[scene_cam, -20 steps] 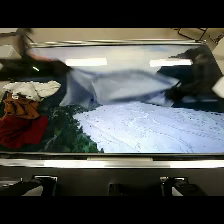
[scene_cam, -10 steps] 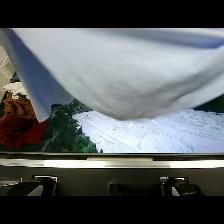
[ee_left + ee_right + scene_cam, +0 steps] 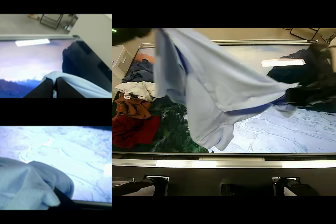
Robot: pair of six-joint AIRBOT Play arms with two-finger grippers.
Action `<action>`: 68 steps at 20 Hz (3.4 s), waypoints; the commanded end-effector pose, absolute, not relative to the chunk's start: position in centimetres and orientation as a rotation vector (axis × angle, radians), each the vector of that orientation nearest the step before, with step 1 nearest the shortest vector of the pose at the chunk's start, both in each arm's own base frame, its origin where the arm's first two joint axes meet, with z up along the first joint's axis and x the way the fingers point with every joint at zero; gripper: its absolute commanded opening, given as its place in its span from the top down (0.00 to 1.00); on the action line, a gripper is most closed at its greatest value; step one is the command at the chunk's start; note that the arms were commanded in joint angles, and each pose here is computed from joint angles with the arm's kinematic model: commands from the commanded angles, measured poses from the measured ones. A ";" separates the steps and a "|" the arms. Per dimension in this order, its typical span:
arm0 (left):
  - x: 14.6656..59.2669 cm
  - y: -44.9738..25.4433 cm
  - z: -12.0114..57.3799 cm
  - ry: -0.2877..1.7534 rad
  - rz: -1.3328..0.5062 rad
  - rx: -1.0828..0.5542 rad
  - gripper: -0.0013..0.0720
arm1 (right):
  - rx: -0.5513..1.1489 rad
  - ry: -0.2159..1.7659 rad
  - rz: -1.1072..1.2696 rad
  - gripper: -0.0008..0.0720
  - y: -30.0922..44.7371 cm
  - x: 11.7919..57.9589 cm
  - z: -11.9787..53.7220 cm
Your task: Fold the clothes and pants, and hang the long-sleeved shirts on hangers.
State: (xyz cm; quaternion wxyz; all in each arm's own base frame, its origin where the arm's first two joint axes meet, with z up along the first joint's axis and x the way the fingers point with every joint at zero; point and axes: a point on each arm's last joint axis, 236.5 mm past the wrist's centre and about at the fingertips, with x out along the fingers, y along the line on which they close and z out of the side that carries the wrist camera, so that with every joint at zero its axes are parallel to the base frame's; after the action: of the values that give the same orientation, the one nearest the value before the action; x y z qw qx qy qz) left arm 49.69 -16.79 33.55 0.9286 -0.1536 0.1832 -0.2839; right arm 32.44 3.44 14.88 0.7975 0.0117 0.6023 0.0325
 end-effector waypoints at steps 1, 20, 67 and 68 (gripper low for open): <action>51.5 -23.6 14.8 0.866 -0.704 -0.308 0.95 | 0.105 1.566 0.141 0.92 6.1 32.8 4.8; 32.1 -12.7 -5.4 1.831 -0.349 -0.384 0.13 | 0.212 1.787 0.186 0.92 8.3 29.5 -2.8; 45.4 -8.8 8.2 0.789 -0.302 -0.487 0.95 | 0.448 0.998 -0.107 0.92 5.0 43.8 4.5; 45.6 -8.9 6.1 0.838 -0.298 -0.497 0.95 | 0.545 0.991 -0.108 0.92 6.0 45.2 3.2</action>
State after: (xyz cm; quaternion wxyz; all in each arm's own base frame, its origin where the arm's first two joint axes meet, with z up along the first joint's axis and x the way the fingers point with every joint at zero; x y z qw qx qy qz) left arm 44.82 -8.97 14.32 0.9052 -0.2177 0.3257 -0.1649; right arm 39.51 3.62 7.29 0.8425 0.1451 0.5164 -0.0494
